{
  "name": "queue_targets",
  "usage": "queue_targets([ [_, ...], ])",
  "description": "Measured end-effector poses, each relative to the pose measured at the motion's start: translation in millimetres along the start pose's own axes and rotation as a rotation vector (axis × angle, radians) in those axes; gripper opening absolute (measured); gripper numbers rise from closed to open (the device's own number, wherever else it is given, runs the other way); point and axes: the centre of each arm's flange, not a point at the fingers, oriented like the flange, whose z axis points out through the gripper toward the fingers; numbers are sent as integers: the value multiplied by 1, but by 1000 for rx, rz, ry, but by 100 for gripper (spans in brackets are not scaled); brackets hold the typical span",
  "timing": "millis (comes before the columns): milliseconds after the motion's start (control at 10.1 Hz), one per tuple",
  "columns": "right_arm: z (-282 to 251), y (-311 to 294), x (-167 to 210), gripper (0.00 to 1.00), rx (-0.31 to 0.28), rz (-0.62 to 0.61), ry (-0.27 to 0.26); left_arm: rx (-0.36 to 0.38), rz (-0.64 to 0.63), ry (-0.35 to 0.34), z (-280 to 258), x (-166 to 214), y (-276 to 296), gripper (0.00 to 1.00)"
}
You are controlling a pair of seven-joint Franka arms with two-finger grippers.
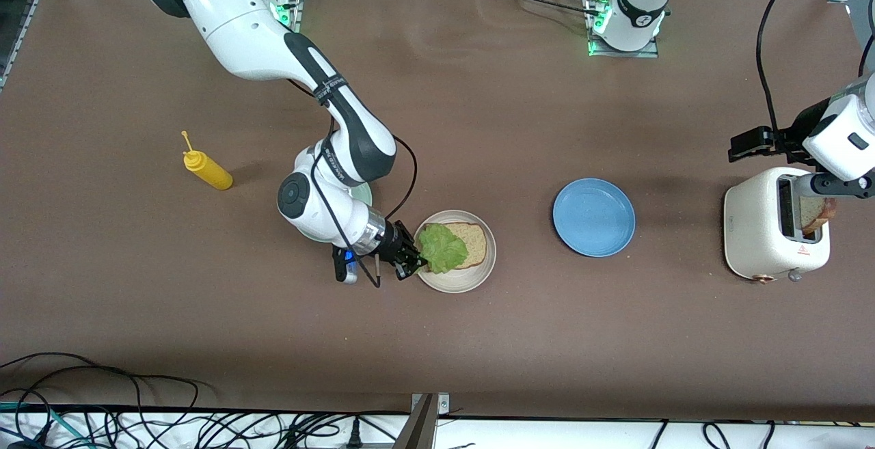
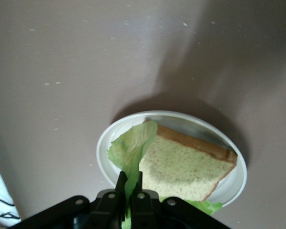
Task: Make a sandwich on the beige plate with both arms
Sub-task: 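Lower the lettuce onto the bread and open the right gripper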
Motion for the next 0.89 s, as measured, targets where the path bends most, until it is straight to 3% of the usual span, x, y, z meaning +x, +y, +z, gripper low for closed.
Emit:
queue_targets([
  [198,17,9,1,18,-17,13,-13,0,0,1,0,0,0,100],
  [594,23,13,-27,70,-16,-40,-16,0,-1,-4,3,2,0,100],
  [791,22,12,-36,97,-15,-131,35,0,-1,-4,3,2,0,100],
  [890,18,10,-42,100,-7,-167,54,0,-1,-4,3,2,0,100],
])
